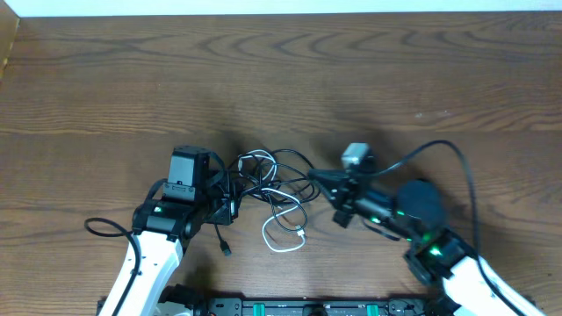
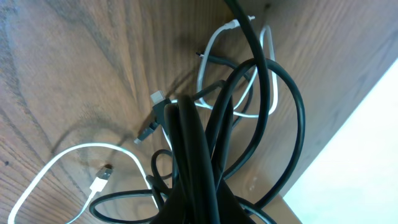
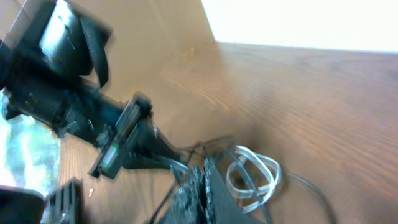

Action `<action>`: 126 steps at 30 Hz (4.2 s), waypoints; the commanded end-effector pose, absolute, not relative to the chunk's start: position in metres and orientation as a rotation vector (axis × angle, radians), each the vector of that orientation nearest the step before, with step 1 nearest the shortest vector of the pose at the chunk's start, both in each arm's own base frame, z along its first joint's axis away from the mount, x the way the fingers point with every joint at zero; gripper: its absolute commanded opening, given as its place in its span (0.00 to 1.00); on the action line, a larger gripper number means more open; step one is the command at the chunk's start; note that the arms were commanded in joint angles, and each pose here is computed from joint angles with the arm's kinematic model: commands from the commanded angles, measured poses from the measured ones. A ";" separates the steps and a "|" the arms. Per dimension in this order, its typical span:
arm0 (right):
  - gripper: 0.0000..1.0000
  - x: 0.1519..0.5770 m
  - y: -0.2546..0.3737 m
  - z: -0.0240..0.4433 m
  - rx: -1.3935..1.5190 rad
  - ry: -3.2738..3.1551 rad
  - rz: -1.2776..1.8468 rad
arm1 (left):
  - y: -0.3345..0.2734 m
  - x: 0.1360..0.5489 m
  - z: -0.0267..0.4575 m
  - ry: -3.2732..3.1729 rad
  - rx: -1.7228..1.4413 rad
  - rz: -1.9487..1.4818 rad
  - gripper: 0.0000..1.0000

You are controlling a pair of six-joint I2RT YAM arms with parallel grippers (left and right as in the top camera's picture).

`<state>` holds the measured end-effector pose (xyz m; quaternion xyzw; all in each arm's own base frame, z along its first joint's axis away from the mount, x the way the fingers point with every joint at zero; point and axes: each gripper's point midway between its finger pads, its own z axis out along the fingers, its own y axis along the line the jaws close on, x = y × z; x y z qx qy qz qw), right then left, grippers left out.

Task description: Untangle cables

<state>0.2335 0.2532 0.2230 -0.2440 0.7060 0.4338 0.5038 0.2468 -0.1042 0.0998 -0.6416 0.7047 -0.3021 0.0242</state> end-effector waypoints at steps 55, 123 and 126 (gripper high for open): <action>0.28 0.229 0.257 0.122 -0.795 1.987 0.749 | -0.173 0.270 0.137 2.225 -1.800 -1.293 0.08; 0.01 0.242 0.246 0.136 -0.701 1.961 0.674 | -0.133 0.274 0.110 2.136 -1.769 -0.912 0.08; 0.01 0.236 0.245 0.150 -0.699 1.925 0.700 | -0.124 0.274 0.104 2.116 -1.783 -0.840 0.08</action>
